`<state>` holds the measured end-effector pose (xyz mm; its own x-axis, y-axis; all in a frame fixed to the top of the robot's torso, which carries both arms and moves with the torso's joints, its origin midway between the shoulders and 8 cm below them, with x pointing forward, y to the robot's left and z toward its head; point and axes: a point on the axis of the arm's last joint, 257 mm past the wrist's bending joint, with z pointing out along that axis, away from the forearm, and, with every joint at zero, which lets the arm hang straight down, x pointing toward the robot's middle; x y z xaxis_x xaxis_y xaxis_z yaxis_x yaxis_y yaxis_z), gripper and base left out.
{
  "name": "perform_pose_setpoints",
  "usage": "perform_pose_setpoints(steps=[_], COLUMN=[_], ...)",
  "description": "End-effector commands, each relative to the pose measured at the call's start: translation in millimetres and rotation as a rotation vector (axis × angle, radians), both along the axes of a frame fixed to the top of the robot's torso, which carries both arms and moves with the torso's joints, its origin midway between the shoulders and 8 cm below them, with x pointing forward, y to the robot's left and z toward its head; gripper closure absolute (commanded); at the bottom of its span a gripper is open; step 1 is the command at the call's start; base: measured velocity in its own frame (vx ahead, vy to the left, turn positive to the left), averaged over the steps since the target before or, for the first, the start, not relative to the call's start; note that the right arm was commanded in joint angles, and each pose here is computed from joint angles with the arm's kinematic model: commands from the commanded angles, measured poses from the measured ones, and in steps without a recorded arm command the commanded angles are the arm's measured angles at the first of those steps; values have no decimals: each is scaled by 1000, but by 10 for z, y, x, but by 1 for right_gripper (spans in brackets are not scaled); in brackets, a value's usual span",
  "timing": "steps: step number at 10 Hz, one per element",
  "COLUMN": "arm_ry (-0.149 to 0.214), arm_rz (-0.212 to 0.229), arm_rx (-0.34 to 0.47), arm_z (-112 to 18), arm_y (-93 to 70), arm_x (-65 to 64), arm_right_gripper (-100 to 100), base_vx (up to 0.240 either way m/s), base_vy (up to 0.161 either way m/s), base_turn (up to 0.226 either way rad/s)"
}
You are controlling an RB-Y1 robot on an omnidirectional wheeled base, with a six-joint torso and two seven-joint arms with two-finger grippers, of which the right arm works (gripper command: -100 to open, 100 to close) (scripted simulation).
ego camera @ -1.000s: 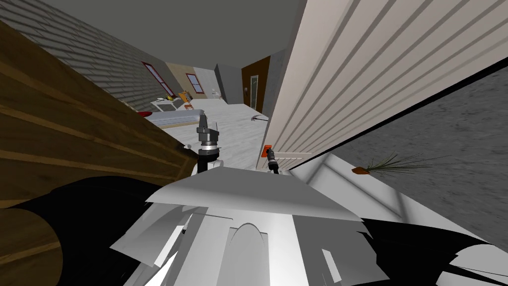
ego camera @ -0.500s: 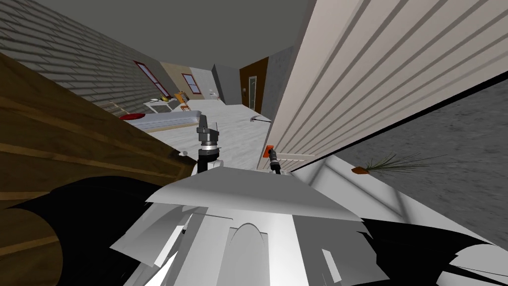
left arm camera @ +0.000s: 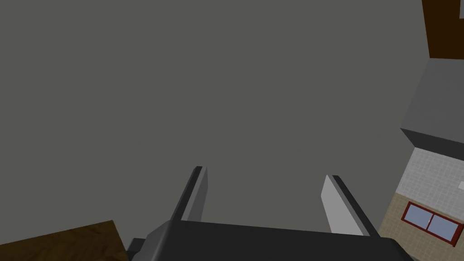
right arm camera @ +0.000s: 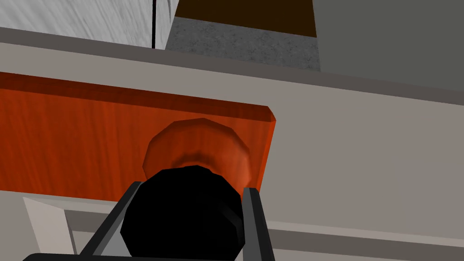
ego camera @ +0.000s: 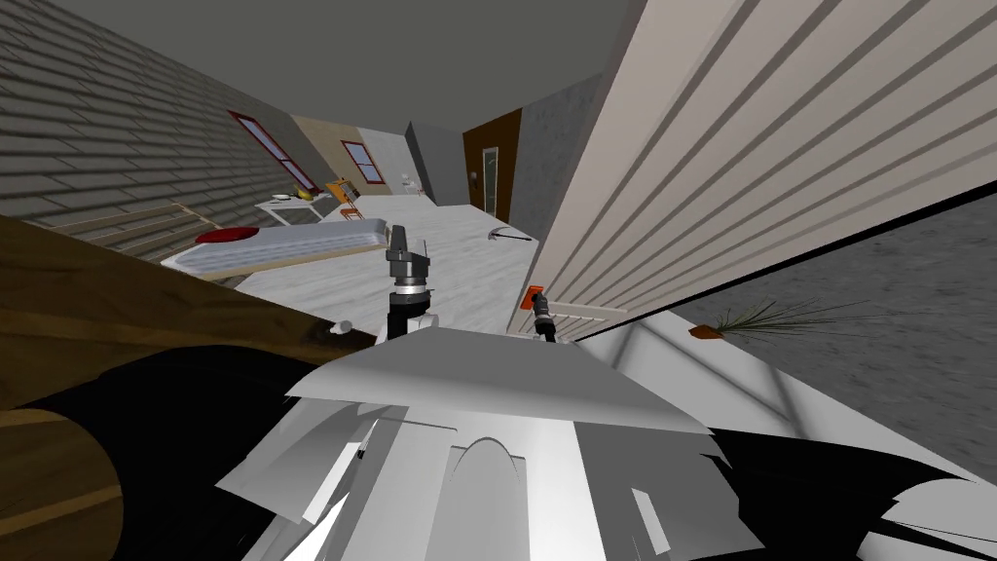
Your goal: Push the door open
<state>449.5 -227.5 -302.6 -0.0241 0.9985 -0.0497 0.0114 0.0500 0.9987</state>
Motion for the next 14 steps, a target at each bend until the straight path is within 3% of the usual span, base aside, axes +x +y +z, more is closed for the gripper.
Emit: perform_pose_setpoints(steps=[1, 4, 5, 6, 14], arm_ry=[-8, -13, -8, -10, -14], arm_rz=[-22, -62, -57, -72, -157], arm_rx=[8, 48, 34, 9, 4], arm_z=[50, 64, 43, 56, 77], arm_y=[-75, -124, -137, -320, -794], arm_x=[10, 14, 8, -7, -84], arm_right_gripper=[100, 100, 100, 100, 100], base_vx=[205, 169, 74, 115, 198], base_vy=[102, 95, 34, 52, 100], base_turn=[-64, -79, -35, -57, -79])
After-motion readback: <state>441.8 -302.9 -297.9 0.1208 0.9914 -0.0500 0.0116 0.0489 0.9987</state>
